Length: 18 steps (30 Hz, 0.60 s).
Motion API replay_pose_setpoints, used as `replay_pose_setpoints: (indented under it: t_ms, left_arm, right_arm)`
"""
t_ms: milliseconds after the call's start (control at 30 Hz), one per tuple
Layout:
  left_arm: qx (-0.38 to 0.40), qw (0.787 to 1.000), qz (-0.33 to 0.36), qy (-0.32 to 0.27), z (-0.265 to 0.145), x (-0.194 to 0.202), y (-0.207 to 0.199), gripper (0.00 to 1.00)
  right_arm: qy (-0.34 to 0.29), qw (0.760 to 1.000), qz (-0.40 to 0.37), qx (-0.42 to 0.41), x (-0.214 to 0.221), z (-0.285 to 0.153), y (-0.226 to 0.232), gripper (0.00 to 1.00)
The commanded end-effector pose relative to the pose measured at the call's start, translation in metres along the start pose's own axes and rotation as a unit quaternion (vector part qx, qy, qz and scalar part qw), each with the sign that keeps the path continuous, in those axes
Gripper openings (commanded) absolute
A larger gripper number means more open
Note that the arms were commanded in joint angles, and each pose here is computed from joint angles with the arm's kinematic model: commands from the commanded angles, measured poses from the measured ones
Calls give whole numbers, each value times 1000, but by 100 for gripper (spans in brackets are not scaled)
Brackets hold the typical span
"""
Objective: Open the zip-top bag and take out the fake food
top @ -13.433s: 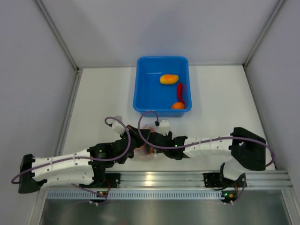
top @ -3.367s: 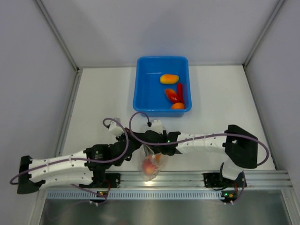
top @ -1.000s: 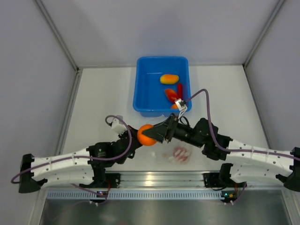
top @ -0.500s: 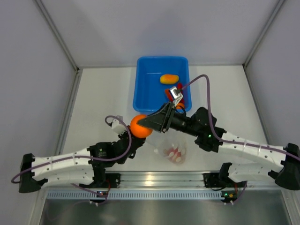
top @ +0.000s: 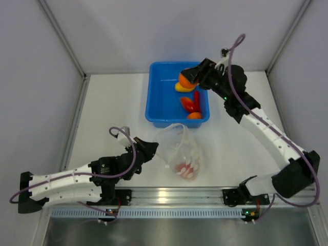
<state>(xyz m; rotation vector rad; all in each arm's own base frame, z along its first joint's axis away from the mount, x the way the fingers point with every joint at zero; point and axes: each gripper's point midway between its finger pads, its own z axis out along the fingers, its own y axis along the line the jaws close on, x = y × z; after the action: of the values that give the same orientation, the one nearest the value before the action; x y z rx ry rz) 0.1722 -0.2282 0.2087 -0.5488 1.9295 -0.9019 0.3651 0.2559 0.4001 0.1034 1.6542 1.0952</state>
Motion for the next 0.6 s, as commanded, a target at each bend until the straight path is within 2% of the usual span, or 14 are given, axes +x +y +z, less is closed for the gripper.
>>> replay_pose_setpoints:
  t_ms: [0, 67, 100, 133, 200, 267, 300, 400, 467, 567]
  left_arm:
    - [14, 1000, 17, 1, -5, -6, -10, 0]
    - [23, 999, 25, 2, -7, -10, -18, 0]
    - [25, 999, 29, 4, -8, -10, -20, 0]
    - [28, 999, 37, 4, -9, -11, -22, 0]
    - [34, 999, 41, 5, -11, -14, -28, 0]
    - [39, 998, 50, 6, -12, -15, -31, 0]
    - [41, 998, 49, 5, -13, -17, -34, 0]
    - [45, 997, 57, 6, -13, -18, -39, 0]
    - [45, 997, 61, 5, -13, -19, -42, 0]
    - [46, 997, 62, 6, -13, -19, -47, 0]
  right_arm:
    - [72, 983, -82, 150, 36, 26, -97, 35]
    - [77, 973, -109, 188, 35, 39, -119, 37]
    - [114, 963, -119, 215, 57, 46, -145, 41]
    - [115, 959, -127, 224, 55, 52, -150, 43]
    - [155, 947, -135, 246, 80, 59, -174, 52]
    - [164, 940, -148, 259, 85, 62, -182, 62]
    - [173, 937, -158, 260, 91, 63, -184, 78]
    - [185, 933, -169, 259, 88, 61, -180, 99]
    - [180, 929, -181, 268, 76, 57, -175, 99]
    - [166, 935, -182, 254, 60, 47, -154, 100]
